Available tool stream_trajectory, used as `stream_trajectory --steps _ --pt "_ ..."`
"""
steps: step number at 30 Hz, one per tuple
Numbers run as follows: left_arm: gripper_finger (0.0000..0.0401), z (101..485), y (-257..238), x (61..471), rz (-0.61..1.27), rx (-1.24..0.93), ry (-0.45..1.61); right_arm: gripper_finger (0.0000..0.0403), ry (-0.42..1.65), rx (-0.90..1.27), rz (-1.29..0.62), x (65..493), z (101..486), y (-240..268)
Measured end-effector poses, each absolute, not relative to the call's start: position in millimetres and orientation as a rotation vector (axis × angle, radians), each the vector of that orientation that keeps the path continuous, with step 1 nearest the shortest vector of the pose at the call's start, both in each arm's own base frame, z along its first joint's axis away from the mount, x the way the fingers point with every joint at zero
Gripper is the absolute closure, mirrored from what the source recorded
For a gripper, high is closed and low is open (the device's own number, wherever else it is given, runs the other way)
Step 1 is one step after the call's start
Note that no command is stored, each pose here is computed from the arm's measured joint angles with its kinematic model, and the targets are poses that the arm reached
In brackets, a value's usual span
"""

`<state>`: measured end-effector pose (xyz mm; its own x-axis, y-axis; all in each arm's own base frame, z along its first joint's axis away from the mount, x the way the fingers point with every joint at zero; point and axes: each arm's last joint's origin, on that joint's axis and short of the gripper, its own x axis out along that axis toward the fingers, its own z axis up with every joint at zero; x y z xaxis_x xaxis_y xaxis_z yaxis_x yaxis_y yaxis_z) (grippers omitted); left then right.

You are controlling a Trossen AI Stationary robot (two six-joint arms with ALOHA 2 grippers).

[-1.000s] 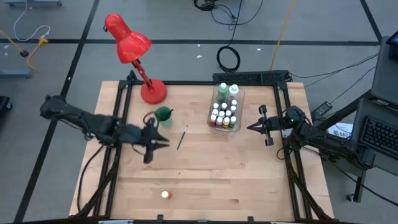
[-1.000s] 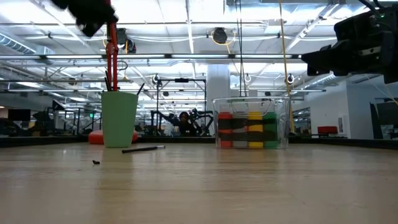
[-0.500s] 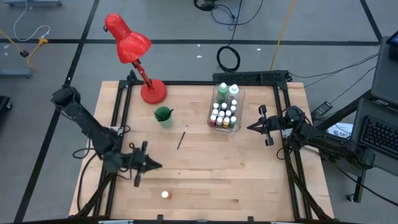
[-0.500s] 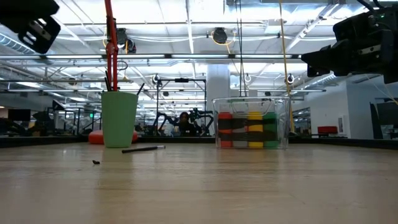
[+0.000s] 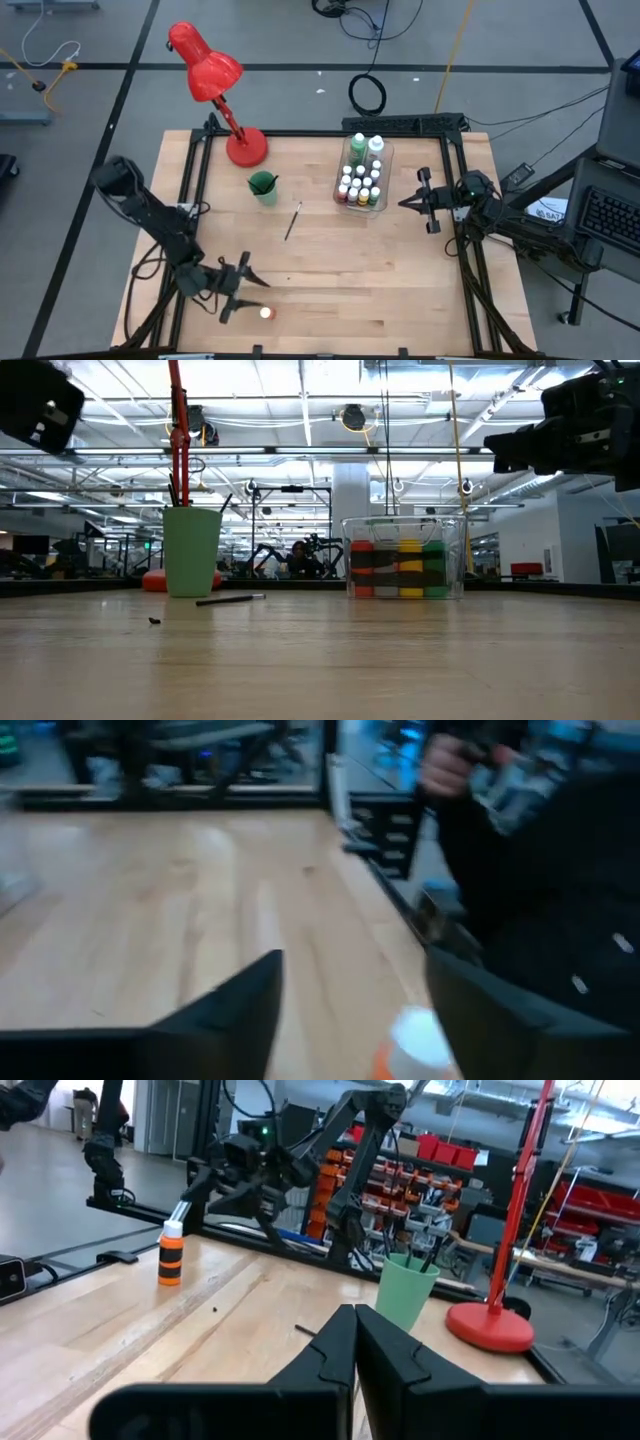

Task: Pick & Place Paint Supplies
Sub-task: Put the small orange paint bottle into the transparent bin

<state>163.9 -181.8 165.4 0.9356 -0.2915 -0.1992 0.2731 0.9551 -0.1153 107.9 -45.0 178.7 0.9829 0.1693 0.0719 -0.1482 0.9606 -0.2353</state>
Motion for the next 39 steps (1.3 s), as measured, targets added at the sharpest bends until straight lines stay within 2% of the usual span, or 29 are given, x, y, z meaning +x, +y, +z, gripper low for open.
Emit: stream_trajectory --steps 4,7,13,18,23,27,34,39 --pt "0.0075 158.3 -184.5 164.2 -0.300 -0.095 0.245 0.0398 -0.096 -0.252 0.160 107.9 179.0 -45.0" --pt "0.0030 148.4 -185.2 167.5 -0.315 -0.144 0.297 0.0398 -0.097 -0.252 0.160 107.9 179.0 -45.0" --pt "0.0009 131.1 -191.6 173.0 -0.387 -0.125 0.319 0.0399 -0.096 -0.247 0.161 107.9 179.0 -45.0" --pt "0.0009 119.6 -190.5 177.8 -0.370 -0.105 0.337 0.0399 -0.094 -0.230 0.161 107.9 178.9 -45.0" --pt "0.0009 125.0 -188.6 184.2 -0.427 -0.060 0.270 0.0399 -0.094 -0.229 0.161 107.9 178.9 -45.0" --pt "0.0016 122.0 -182.4 189.9 -0.433 -0.079 0.312 0.0399 -0.087 -0.224 0.162 108.0 178.1 -45.1" --pt "0.0081 119.5 -175.5 196.0 -0.462 -0.091 0.349 0.0399 -0.074 -0.205 0.163 108.1 176.9 -45.1" --pt "0.0148 120.0 -175.1 196.7 -0.482 -0.041 0.334 0.0399 -0.073 -0.189 0.164 108.1 176.9 -45.1"
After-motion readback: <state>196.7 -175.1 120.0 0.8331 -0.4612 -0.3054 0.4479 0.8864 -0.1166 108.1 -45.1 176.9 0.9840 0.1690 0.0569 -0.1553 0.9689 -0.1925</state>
